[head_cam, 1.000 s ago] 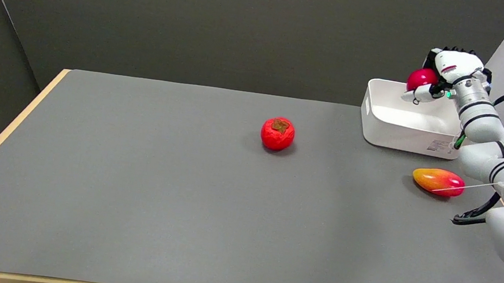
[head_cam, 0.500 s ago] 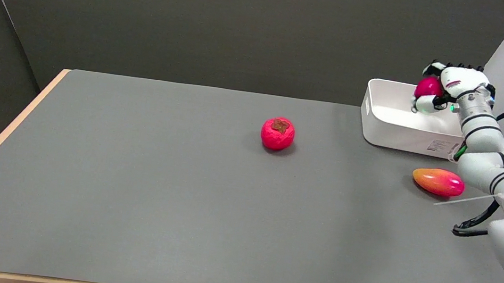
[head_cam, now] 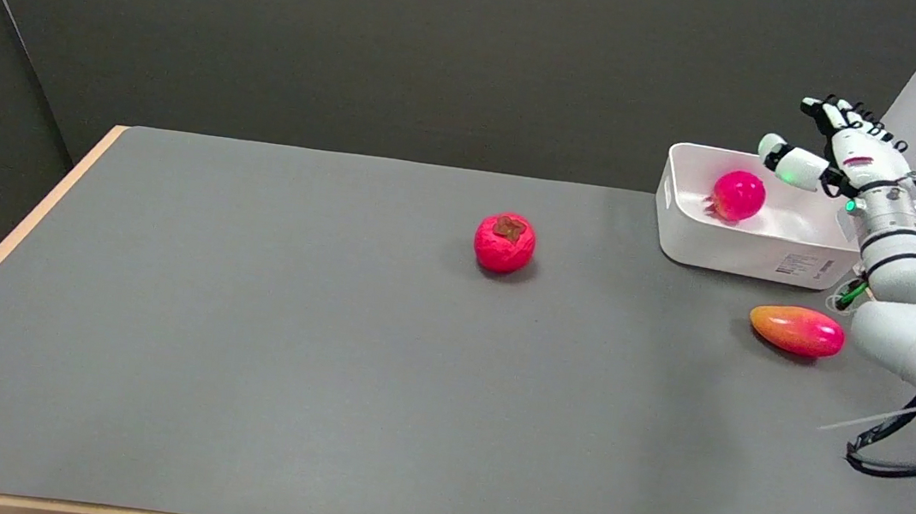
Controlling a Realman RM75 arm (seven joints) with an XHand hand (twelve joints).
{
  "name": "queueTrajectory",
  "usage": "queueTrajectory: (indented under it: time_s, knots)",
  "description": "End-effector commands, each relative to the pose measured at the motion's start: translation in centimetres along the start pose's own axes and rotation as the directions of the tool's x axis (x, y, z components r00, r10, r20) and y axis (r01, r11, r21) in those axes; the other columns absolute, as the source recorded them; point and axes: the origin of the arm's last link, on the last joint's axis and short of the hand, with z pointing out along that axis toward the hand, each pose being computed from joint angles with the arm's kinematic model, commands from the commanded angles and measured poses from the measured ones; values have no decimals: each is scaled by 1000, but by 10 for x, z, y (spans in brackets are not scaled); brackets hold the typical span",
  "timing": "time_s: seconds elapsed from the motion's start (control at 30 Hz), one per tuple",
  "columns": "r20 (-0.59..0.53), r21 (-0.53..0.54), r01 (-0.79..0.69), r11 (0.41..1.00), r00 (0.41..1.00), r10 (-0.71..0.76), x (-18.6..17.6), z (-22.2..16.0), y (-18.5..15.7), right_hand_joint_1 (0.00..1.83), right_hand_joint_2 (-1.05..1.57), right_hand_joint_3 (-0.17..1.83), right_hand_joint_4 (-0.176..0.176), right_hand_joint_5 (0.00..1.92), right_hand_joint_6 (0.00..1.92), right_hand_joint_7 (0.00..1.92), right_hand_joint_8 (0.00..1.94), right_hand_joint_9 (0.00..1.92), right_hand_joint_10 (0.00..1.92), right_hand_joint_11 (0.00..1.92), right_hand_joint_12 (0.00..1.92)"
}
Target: Place the pomegranate into the white box.
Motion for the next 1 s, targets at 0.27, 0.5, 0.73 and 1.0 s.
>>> queueTrajectory:
  time_s: [0.27, 0.5, 0.73, 1.0]
  knots:
    - [-118, 484, -385, 786, 861, 495, 64, -125, -73, 14, 557, 1036, 145, 42, 317, 6, 156, 30, 291, -1, 905]
    - [-52, 623, -373, 688, 858, 511, 78, -186, -97, -1, 589, 991, 145, 142, 399, 177, 270, 135, 492, 40, 1105]
    - [23, 621, -421, 661, 853, 522, 86, -220, -80, 0, 609, 992, 159, 201, 463, 286, 349, 244, 592, 153, 1222]
    - [-3, 600, -427, 677, 845, 535, 89, -227, -66, 16, 593, 1027, 167, 241, 535, 353, 442, 319, 694, 252, 1269]
